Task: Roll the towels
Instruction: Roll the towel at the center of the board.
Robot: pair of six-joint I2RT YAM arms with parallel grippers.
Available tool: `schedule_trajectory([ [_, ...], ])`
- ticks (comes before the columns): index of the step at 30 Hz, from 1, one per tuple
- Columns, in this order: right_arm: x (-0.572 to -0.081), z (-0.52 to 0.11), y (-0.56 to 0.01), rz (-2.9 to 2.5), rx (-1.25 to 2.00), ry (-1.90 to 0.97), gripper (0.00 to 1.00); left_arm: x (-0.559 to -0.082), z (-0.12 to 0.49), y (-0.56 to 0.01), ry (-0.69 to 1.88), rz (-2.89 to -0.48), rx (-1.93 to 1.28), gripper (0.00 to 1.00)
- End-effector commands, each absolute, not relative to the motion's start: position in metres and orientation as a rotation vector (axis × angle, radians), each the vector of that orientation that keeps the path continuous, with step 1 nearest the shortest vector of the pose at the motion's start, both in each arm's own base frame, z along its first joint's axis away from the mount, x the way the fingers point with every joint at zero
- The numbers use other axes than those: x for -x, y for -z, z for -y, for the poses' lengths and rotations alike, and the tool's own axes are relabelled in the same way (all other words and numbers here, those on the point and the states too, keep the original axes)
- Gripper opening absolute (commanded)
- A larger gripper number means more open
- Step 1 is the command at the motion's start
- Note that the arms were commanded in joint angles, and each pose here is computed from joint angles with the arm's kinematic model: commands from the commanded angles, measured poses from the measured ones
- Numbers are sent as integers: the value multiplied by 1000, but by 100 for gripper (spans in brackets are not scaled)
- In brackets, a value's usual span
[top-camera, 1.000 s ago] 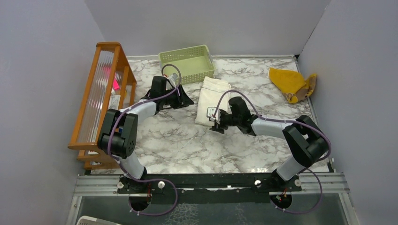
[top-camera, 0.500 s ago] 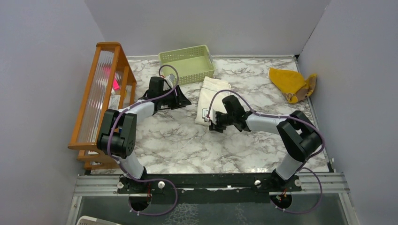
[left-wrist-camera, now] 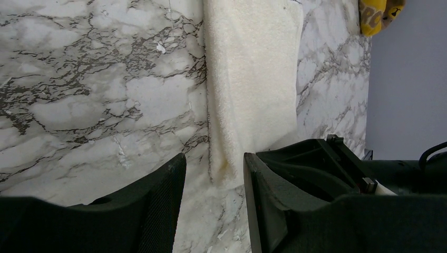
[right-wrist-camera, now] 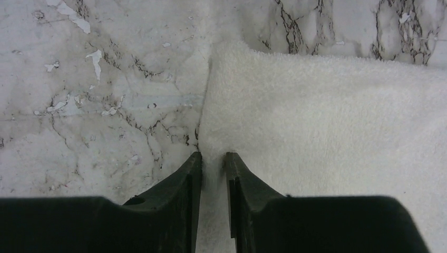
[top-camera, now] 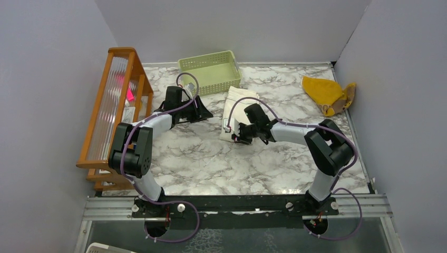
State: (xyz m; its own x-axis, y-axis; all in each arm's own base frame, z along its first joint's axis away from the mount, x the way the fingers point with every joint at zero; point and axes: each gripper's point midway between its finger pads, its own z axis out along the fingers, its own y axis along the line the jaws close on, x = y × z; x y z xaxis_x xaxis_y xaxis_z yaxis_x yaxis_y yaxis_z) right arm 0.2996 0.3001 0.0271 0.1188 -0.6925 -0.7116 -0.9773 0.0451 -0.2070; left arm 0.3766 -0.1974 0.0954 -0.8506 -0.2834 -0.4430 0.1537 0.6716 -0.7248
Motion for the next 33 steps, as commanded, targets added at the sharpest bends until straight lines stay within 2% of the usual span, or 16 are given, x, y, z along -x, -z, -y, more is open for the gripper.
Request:
schedule_trajectory([
  [1, -292, -299, -29, -1730, 1695, -559, 17, -378, 187, -102, 1055, -2339, 92, 47],
  [5, -280, -303, -42, -1796, 1633, -658, 2, -381, 179, -112, 1076, -2311, 74, 47],
  [6, -277, -305, -47, -1809, 1610, -694, 1, -380, 179, -117, 1097, -2292, 50, 47],
  [19, -260, -344, -106, -2006, 1259, -1294, 1, -358, 204, -168, 1319, -2070, -201, 47],
  [26, -296, -342, -87, -2299, 1025, -1405, 1, -345, 221, -172, 1365, -2055, -274, 47],
  [33, -298, -341, -59, -2412, 924, -1510, 1, -339, 231, -171, 1393, -2056, -302, 47],
])
